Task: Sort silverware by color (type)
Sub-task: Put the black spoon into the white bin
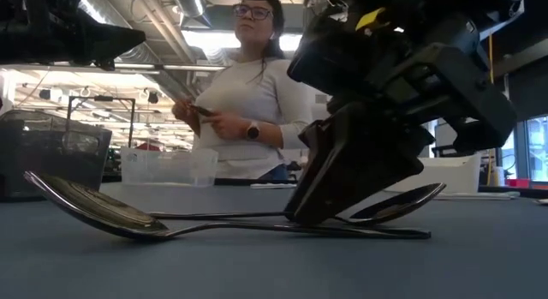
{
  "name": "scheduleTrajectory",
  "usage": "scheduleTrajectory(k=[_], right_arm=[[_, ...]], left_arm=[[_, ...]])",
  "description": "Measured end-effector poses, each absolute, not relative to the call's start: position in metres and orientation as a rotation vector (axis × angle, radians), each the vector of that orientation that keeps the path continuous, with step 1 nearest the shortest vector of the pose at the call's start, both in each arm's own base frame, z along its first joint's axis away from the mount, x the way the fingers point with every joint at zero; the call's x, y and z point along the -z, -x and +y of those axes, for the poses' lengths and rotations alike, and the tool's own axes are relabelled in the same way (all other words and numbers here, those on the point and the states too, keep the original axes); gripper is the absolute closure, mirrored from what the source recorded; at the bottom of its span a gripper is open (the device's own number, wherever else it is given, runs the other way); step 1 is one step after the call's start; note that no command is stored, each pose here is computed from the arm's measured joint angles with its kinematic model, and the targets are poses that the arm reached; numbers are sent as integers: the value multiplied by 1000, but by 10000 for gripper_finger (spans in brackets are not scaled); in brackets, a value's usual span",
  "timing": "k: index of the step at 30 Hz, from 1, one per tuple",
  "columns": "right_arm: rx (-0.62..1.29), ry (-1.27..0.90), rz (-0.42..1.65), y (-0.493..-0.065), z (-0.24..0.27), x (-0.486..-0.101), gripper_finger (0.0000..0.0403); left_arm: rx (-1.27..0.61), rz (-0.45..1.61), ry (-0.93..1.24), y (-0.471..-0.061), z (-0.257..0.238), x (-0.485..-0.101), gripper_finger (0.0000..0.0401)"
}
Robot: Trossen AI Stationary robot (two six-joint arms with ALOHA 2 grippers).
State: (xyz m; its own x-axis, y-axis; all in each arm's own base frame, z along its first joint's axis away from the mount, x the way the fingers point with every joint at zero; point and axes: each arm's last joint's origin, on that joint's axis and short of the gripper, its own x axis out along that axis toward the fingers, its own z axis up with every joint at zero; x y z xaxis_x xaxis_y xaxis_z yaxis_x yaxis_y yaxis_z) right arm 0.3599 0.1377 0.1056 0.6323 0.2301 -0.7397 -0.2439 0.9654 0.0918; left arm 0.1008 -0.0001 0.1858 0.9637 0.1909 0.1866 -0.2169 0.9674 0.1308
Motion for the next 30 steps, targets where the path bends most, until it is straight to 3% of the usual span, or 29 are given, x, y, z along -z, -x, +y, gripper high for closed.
scheduleTrajectory(k=[8,15,30], right_arm=[[-295,51,858,-362,128,-106,394],[-218,97,889,-361,118,-107,389],[-26,236,948,-329,87,-158,400]], left_arm=[[-207,-173,-151,-101,0,-186,396],[-208,-164,-153,-101,0,-185,396],[-205,-156,-136,-101,0,-184,396]])
